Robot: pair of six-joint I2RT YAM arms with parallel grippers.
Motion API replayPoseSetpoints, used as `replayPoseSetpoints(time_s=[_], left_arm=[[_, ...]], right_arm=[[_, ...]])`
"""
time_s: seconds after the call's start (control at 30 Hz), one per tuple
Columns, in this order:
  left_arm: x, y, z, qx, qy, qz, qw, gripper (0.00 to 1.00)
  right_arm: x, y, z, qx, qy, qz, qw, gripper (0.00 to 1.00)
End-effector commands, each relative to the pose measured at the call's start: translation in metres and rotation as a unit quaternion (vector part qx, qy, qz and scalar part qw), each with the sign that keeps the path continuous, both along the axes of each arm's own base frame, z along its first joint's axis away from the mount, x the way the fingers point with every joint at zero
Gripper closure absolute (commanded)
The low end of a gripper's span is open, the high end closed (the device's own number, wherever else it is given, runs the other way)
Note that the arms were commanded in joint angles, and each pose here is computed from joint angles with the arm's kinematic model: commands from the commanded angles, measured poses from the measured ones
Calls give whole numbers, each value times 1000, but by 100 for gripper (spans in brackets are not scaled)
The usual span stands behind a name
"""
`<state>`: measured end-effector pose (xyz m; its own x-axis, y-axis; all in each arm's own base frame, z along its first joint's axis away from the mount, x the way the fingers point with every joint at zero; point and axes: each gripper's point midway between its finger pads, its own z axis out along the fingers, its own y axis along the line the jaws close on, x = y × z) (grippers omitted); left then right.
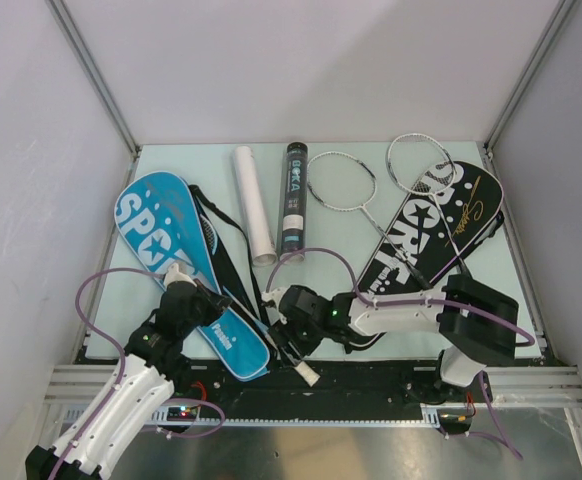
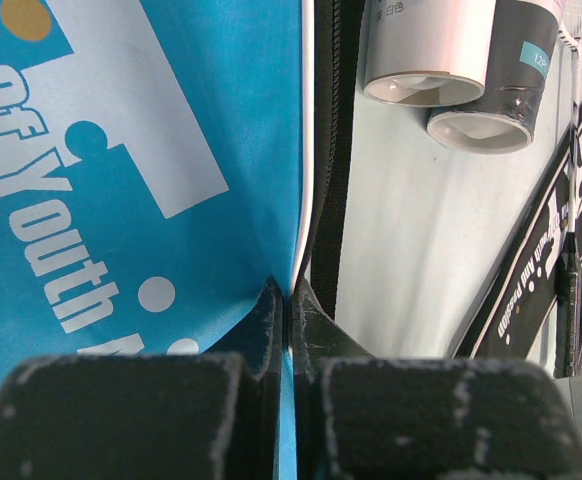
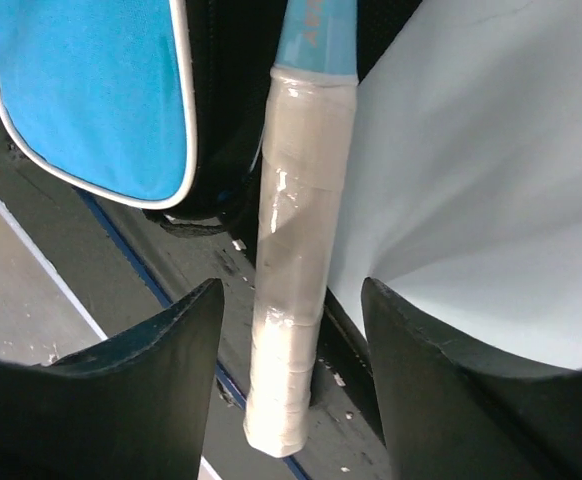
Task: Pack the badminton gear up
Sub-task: Place the racket in the racket bag.
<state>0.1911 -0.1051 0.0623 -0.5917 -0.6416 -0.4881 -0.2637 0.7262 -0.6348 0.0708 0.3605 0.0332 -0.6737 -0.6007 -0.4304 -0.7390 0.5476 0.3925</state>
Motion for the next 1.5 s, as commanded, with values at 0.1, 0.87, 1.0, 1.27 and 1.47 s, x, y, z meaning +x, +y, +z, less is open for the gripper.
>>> replayPoseSetpoints(time_s=[0.1, 0.87, 1.0, 1.27, 1.47], left_arm=[[8, -4, 17, -19, -27, 4, 999, 100], [2, -14, 14, -38, -12, -17, 999, 100], [2, -15, 17, -54, -12, -7, 998, 100], [-3, -24, 19, -103, -5, -6, 995, 100], [-3, -26, 19, -128, -12, 4, 992, 100]], right_arm=[[10, 9, 0, 0, -52, -40, 998, 67], [78, 102, 65, 149, -102, -46, 983, 100], [103, 118, 74, 181, -113, -89, 973, 100], [127, 142, 77, 224, -124, -144, 956, 100], [129, 157, 67, 231, -127, -183, 947, 100]])
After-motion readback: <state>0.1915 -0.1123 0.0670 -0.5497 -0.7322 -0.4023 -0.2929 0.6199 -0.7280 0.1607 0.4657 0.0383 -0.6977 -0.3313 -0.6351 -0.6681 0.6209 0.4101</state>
